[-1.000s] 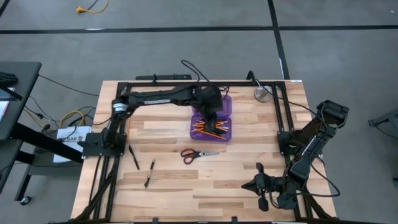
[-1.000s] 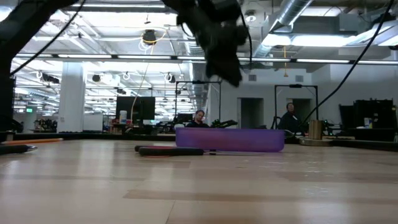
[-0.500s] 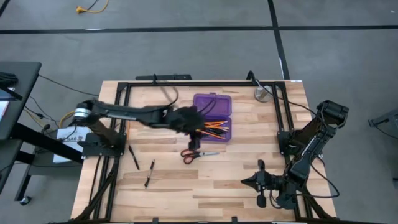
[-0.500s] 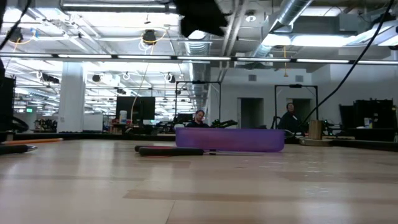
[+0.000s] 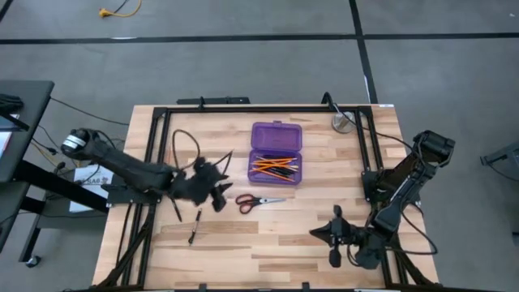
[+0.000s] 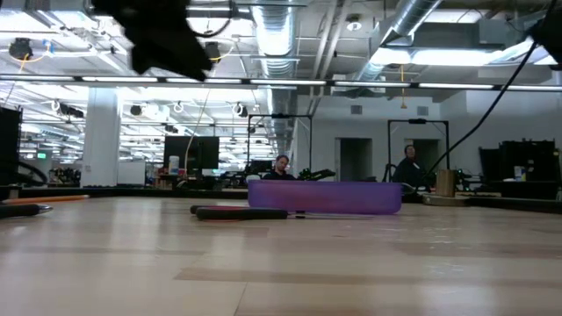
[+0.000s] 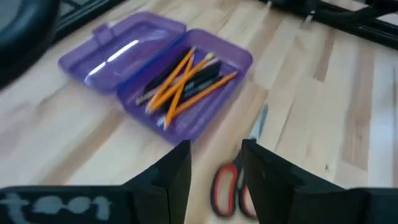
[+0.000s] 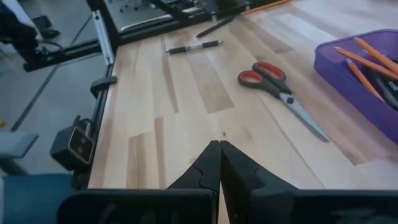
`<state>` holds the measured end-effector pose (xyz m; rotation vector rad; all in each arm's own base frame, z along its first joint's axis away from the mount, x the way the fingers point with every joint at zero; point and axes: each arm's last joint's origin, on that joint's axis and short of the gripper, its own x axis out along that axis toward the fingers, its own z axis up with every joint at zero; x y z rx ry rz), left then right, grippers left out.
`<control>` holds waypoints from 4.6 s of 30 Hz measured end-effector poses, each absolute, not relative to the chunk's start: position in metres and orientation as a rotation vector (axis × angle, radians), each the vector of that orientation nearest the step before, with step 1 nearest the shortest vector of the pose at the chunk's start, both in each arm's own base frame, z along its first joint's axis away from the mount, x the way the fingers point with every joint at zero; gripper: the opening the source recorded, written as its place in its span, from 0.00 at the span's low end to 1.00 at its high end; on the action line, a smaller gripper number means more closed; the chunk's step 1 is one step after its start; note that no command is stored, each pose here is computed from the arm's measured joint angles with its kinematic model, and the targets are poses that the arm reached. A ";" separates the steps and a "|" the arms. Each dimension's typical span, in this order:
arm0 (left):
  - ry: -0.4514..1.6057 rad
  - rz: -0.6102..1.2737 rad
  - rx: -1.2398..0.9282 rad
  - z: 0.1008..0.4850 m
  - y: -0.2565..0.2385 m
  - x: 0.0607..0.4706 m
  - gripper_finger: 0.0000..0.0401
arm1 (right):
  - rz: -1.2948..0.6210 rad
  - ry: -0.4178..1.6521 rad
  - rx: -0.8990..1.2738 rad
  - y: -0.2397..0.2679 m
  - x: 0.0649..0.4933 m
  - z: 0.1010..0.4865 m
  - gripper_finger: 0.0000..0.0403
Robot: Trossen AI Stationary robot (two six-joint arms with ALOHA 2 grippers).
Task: Pick & place school supplies into a supply box
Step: Put the bottom black pen into the pencil box
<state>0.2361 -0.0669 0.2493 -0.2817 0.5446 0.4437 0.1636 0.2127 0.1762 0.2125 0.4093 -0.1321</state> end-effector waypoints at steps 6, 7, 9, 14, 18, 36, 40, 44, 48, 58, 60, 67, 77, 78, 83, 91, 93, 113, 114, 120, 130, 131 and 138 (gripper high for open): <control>0.566 0.497 -0.360 0.239 -0.105 0.205 0.32 | -0.153 0.396 0.242 0.209 0.171 0.178 0.00; 0.566 0.497 -0.374 0.238 -0.110 0.201 0.32 | -0.155 0.396 0.243 0.209 0.171 0.178 0.00; 0.545 0.512 -0.403 0.236 -0.119 0.192 0.32 | -0.155 0.398 0.243 0.208 0.172 0.178 0.00; 0.562 0.565 -0.483 0.220 -0.137 0.181 0.32 | -0.130 0.415 0.257 0.209 0.172 0.178 0.00; 0.614 0.602 -0.557 0.200 -0.152 0.179 0.32 | -0.101 0.442 0.266 0.210 0.172 0.177 0.00; 0.940 1.003 -0.524 0.180 -0.222 0.179 0.32 | -0.007 0.547 0.277 0.208 0.178 0.175 0.00; 0.954 1.033 -0.521 0.166 -0.229 0.184 0.32 | -0.006 0.547 0.276 0.208 0.178 0.175 0.00; 0.957 1.057 -0.520 0.160 -0.230 0.185 0.32 | 0.008 0.558 0.279 0.209 0.177 0.174 0.00; 0.968 1.059 -0.540 0.160 -0.230 0.186 0.32 | 0.024 0.571 0.283 0.210 0.177 0.174 0.00; 0.983 1.090 -0.548 0.159 -0.225 0.191 0.32 | 0.035 0.581 0.286 0.210 0.177 0.174 0.00; 0.991 1.096 -0.547 0.159 -0.223 0.193 0.32 | 0.036 0.581 0.286 0.210 0.177 0.174 0.00; 1.020 1.132 -0.533 0.160 -0.217 0.197 0.32 | 0.059 0.601 0.291 0.211 0.176 0.174 0.00; 1.059 1.147 -0.550 0.159 -0.213 0.201 0.32 | 0.087 0.617 0.284 0.213 0.174 0.173 0.00; 1.061 1.145 -0.552 0.159 -0.213 0.202 0.32 | 0.091 0.618 0.283 0.213 0.173 0.173 0.00; 1.063 1.134 -0.568 0.153 -0.210 0.203 0.32 | 0.101 0.621 0.277 0.215 0.171 0.173 0.00; 1.083 1.121 -0.643 0.132 -0.206 0.198 0.32 | 0.107 0.624 0.272 0.216 0.169 0.173 0.00; 1.082 1.095 -0.664 0.128 -0.205 0.199 0.32 | 0.107 0.624 0.272 0.216 0.169 0.173 0.00; 1.136 1.056 -0.671 0.121 -0.202 0.202 0.16 | 0.125 0.640 0.276 0.217 0.168 0.173 0.00; 1.138 1.051 -0.669 0.121 -0.202 0.202 0.14 | 0.125 0.640 0.276 0.217 0.168 0.172 0.00; 1.127 1.030 -0.650 0.121 -0.203 0.203 0.05 | 0.125 0.640 0.276 0.217 0.168 0.172 0.00; 1.104 1.017 -0.596 0.133 -0.208 0.211 0.05 | 0.125 0.640 0.276 0.217 0.168 0.172 0.00; 1.095 1.008 -0.587 0.137 -0.209 0.213 0.05 | 0.126 0.640 0.276 0.217 0.168 0.173 0.00; 1.092 0.929 -0.483 0.163 -0.202 0.242 0.06 | 0.127 0.640 0.275 0.217 0.168 0.173 0.00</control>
